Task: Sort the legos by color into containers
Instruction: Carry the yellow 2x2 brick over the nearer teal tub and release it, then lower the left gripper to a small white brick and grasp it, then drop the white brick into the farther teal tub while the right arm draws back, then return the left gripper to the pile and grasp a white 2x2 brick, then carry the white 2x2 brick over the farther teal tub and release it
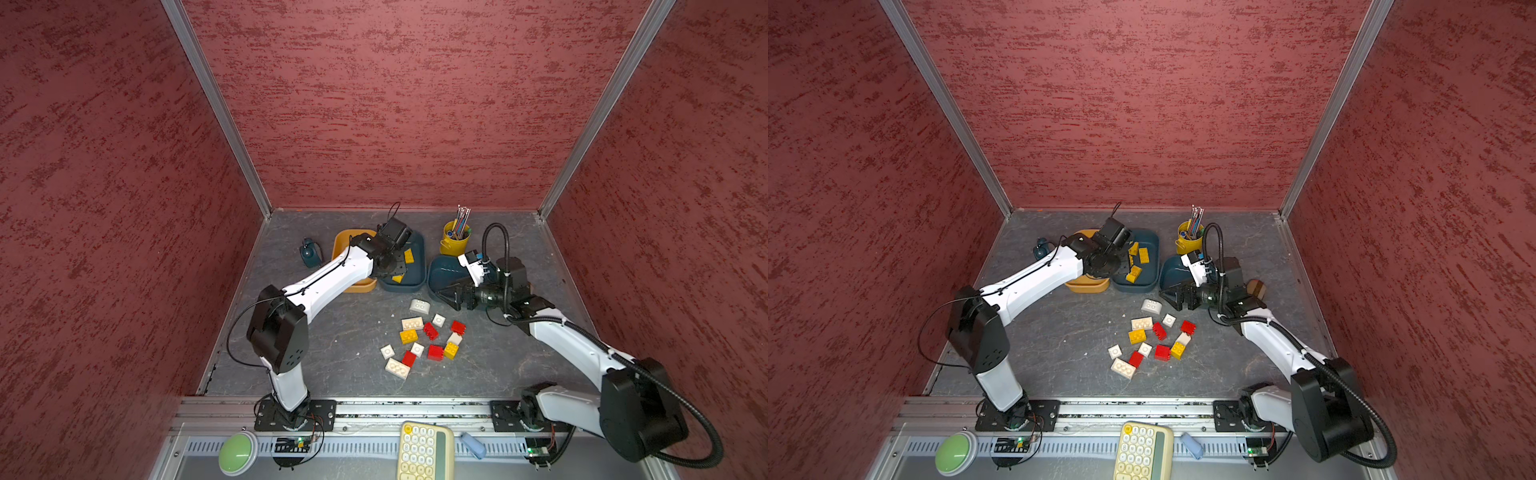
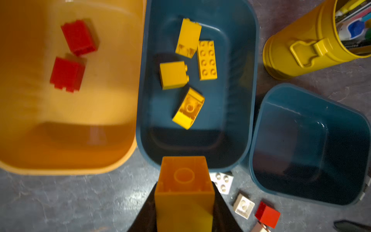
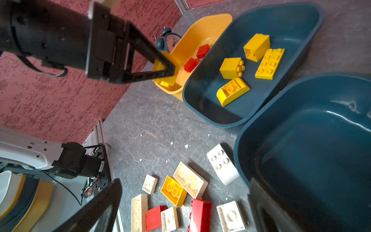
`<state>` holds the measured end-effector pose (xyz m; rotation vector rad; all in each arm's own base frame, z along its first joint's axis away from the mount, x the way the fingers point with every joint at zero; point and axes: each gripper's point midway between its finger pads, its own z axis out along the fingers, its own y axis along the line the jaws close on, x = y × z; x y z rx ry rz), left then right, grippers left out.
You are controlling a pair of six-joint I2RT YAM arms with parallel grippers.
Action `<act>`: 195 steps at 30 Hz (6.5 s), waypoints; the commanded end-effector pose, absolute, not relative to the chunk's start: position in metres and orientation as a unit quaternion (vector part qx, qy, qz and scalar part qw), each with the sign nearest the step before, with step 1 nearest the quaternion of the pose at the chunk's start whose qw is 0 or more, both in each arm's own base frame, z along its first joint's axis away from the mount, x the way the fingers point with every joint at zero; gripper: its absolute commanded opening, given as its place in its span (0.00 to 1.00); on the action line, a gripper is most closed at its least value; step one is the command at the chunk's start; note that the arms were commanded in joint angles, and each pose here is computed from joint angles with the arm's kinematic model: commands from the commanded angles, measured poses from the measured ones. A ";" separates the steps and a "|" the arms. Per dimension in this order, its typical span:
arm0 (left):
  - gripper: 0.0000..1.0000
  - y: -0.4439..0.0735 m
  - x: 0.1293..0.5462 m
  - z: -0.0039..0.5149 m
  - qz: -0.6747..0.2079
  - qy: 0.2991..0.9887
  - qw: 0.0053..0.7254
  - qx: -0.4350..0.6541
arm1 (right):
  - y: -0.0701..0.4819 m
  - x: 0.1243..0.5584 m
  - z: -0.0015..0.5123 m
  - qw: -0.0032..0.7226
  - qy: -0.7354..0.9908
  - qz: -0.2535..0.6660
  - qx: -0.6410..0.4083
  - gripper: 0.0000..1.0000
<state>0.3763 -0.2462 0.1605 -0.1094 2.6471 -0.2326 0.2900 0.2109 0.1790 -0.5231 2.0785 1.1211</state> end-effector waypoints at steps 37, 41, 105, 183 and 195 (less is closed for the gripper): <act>0.74 -0.246 0.239 0.122 -0.057 0.989 0.134 -0.013 | 0.212 0.289 0.183 0.353 0.798 0.439 -0.212 0.99; 0.74 -0.241 0.201 0.100 -0.052 0.992 0.105 -0.045 | 0.212 0.288 0.178 0.352 0.799 0.442 -0.206 0.99; 0.28 -0.425 0.397 0.128 -0.218 0.943 0.213 0.135 | 0.099 0.317 0.213 0.455 0.832 0.313 -0.049 0.99; 0.49 -0.267 0.111 0.011 -0.066 0.880 -0.012 -0.470 | 0.174 0.225 0.176 0.300 0.809 0.496 -0.092 0.99; 0.34 -0.251 0.110 0.020 -0.029 0.895 -0.002 -0.445 | 0.175 0.210 0.171 0.285 0.811 0.504 -0.087 0.99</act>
